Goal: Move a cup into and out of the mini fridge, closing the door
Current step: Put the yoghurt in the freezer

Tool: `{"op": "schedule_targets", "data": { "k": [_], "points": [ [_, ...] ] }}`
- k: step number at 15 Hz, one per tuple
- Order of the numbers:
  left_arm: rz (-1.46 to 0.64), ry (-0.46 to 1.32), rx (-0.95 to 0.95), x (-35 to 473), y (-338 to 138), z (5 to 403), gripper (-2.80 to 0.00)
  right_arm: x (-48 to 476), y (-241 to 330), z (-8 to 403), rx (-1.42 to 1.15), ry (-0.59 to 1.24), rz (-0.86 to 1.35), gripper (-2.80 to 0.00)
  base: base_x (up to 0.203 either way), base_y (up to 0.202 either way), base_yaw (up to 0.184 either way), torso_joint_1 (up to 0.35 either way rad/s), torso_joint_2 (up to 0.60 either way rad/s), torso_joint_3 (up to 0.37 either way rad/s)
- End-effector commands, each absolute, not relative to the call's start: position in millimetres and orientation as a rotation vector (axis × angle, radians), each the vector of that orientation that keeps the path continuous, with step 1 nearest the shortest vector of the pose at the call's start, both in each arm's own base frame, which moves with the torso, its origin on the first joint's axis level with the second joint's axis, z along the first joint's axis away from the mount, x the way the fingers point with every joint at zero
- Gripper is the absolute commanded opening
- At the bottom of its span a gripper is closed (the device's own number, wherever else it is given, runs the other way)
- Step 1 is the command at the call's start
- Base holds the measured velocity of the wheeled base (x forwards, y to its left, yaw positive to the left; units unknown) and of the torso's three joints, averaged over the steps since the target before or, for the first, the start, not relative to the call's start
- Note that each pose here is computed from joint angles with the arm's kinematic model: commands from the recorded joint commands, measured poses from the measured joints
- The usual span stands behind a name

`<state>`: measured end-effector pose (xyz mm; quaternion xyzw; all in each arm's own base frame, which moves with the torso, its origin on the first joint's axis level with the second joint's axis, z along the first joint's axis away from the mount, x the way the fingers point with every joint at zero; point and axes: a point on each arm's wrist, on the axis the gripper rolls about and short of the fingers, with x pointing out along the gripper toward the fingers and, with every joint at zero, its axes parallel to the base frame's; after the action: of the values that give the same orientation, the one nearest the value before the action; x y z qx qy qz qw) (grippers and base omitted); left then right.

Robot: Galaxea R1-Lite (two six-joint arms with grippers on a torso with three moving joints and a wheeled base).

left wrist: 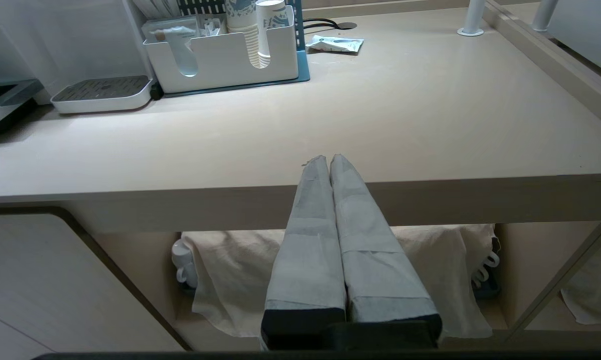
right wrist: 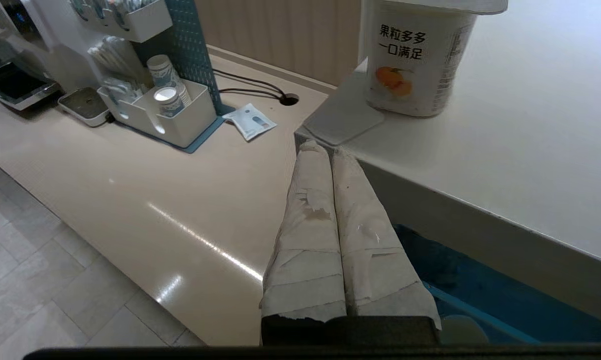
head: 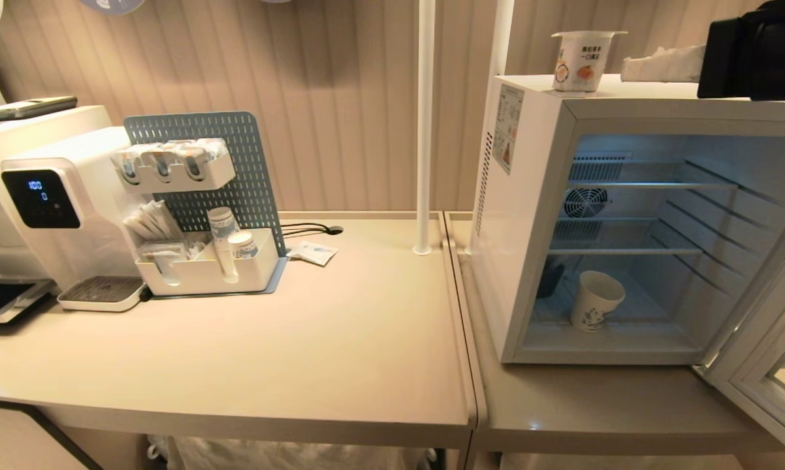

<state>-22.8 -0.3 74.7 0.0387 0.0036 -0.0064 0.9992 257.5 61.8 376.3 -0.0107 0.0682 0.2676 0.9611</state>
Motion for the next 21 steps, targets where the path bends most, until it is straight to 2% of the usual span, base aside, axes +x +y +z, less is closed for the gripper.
{"op": "schedule_targets", "data": {
  "k": [1,2,8,16,21],
  "points": [
    [-0.013,0.007,0.078,-23,0,75,-2.8,254,62,378,-0.02,0.133,0.551,-2.8,0.0,0.0,0.0,0.0,0.0,0.0],
    [-0.013,0.007,0.078,-23,0,75,-2.8,256,63,377,-0.019,0.137,0.554,0.0,0.0,0.0,0.0,0.0,0.0,0.0],
    [-0.013,0.007,0.078,-23,0,75,-2.8,279,68,365,-0.022,0.167,0.555,0.0,0.0,0.0,0.0,0.0,0.0,0.0],
    [-0.013,0.007,0.078,-23,0,75,-2.8,335,79,350,-0.033,0.036,0.543,0.0,0.0,0.0,0.0,0.0,0.0,0.0],
    [-0.013,0.007,0.078,-23,0,75,-2.8,344,79,349,-0.079,-0.034,0.531,0.0,0.0,0.0,0.0,0.0,0.0,0.0]
  ]
}}
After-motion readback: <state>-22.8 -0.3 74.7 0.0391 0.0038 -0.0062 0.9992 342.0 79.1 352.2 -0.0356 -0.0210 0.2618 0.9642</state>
